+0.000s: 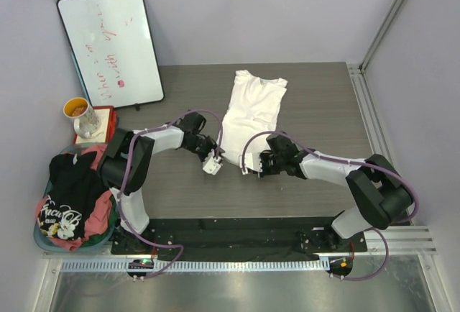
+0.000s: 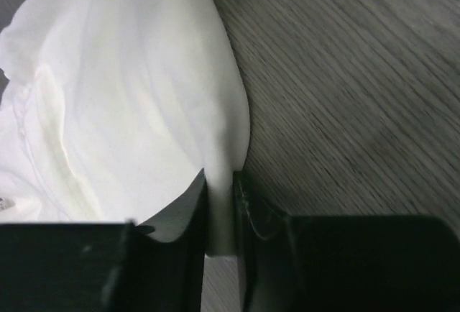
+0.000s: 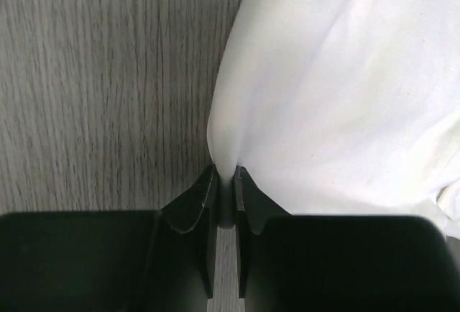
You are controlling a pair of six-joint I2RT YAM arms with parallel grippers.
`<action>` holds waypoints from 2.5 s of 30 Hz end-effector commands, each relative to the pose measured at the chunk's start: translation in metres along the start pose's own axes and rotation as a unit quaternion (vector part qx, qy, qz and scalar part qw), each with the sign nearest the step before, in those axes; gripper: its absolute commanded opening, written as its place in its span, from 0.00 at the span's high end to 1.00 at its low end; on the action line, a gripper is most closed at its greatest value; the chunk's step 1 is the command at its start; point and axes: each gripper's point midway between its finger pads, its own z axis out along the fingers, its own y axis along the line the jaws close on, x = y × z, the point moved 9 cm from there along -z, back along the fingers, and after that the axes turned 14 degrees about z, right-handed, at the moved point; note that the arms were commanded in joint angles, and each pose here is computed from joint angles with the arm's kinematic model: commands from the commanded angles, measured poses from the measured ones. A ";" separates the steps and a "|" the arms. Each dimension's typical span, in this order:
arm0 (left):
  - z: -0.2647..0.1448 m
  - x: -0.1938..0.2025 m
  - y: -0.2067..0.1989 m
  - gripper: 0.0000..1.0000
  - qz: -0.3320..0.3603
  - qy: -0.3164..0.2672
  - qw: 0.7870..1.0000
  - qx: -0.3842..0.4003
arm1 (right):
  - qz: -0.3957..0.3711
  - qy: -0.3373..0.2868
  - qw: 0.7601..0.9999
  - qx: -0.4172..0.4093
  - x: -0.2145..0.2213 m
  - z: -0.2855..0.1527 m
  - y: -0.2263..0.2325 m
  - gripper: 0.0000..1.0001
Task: Fold and stack the t-shirts
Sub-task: Grab one side of the 2/3 rectangular tshirt with both arms, then fold the long partially folded tshirt into a neat square
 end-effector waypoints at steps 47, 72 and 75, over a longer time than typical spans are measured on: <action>-0.124 -0.065 0.091 1.00 -0.138 0.025 0.990 -0.009 | -0.047 -0.007 0.997 0.058 -0.089 -0.137 -0.040 0.99; -0.081 0.040 0.094 0.00 -0.147 0.117 0.975 -0.115 | -0.005 0.002 0.983 0.182 -0.060 -0.090 -0.112 0.41; -0.071 0.055 0.100 0.00 -0.145 0.170 0.956 -0.192 | 0.002 0.001 0.959 0.284 -0.051 -0.084 -0.123 0.37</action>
